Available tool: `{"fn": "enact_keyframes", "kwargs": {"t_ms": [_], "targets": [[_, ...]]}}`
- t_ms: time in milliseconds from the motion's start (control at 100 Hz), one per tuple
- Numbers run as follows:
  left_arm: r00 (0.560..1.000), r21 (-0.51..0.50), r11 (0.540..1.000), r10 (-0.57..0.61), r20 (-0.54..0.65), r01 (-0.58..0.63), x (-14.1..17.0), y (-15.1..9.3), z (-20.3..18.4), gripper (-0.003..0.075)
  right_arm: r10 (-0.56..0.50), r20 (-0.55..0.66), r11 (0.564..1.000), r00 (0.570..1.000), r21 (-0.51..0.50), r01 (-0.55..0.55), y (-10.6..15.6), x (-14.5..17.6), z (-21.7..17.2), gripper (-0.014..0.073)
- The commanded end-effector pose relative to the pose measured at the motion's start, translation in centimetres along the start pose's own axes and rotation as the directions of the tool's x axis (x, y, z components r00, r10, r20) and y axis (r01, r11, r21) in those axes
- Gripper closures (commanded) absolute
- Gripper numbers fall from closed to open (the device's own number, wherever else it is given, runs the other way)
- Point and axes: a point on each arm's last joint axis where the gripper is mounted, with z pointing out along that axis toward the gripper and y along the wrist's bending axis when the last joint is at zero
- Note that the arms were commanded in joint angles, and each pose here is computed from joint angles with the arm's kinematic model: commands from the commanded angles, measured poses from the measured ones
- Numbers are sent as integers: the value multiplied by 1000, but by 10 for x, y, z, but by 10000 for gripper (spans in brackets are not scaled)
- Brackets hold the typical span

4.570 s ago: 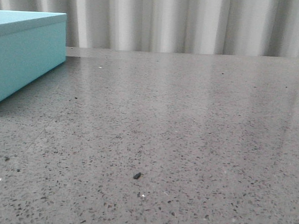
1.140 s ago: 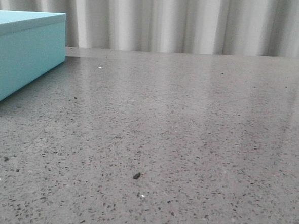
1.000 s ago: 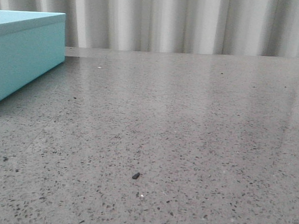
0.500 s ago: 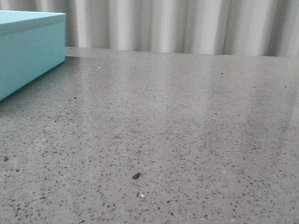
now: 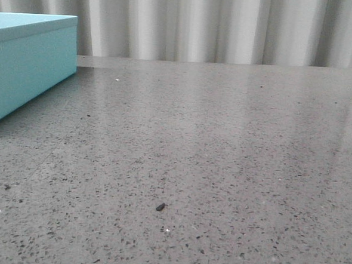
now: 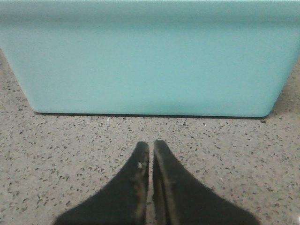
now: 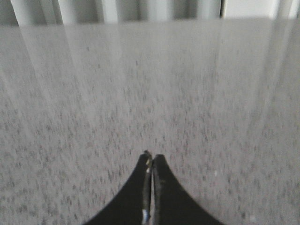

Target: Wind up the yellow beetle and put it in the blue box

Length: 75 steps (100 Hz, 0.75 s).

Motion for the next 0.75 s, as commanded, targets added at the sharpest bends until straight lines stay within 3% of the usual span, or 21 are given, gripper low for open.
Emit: {"fn": "enact_keyframes", "kwargs": {"t_ms": [0, 740], "targets": [[998, 6, 1000, -13, 58, 13, 2, 0, 0, 741, -8, -17, 1000, 1000, 7, 8, 0, 8, 0, 656], [998, 6, 1000, -13, 58, 13, 2, 0, 0, 741, -8, -45, 1000, 999, 8, 8, -1, 10, 0, 656]]}}
